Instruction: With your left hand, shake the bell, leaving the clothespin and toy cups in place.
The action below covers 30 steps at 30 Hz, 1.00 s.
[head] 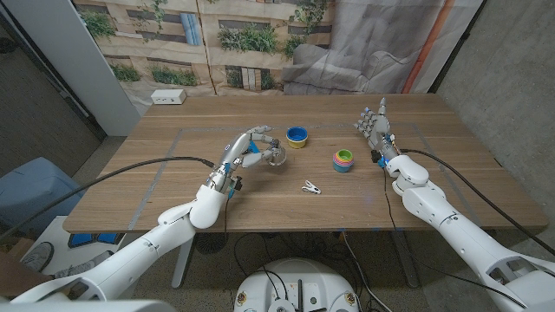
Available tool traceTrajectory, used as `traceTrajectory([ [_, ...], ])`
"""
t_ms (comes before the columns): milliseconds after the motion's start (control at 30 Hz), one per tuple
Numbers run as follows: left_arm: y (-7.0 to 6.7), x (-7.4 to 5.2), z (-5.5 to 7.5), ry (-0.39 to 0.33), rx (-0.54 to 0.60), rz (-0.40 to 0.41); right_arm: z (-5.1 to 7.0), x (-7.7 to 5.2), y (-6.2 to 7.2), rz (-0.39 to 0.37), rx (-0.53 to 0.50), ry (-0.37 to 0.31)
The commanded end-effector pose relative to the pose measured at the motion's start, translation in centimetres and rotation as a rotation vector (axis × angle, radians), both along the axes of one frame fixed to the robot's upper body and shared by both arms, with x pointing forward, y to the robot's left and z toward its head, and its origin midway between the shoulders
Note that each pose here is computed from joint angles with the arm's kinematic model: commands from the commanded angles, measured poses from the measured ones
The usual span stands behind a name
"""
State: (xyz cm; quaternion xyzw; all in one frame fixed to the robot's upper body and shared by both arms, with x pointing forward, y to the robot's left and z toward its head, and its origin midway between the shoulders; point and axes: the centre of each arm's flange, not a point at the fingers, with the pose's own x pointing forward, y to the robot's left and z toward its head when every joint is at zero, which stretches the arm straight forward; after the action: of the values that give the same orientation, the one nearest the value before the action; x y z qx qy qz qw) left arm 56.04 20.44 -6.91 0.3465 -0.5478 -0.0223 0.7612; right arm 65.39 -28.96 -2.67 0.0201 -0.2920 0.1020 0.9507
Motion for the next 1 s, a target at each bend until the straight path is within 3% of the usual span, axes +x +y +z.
traceTrajectory([
  [33,0.4,0.0,0.0,0.127,-0.076,0.043,0.0,0.0,0.0,0.000,0.000,-0.001],
  [600,1.4,0.0,-0.2,0.377,-0.229,0.069,0.0,0.0,0.0,0.000,0.000,-0.001],
  [1000,1.9,0.3,-0.4,0.450,-0.290,0.051,0.0,0.0,0.0,0.000,0.000,-0.001],
])
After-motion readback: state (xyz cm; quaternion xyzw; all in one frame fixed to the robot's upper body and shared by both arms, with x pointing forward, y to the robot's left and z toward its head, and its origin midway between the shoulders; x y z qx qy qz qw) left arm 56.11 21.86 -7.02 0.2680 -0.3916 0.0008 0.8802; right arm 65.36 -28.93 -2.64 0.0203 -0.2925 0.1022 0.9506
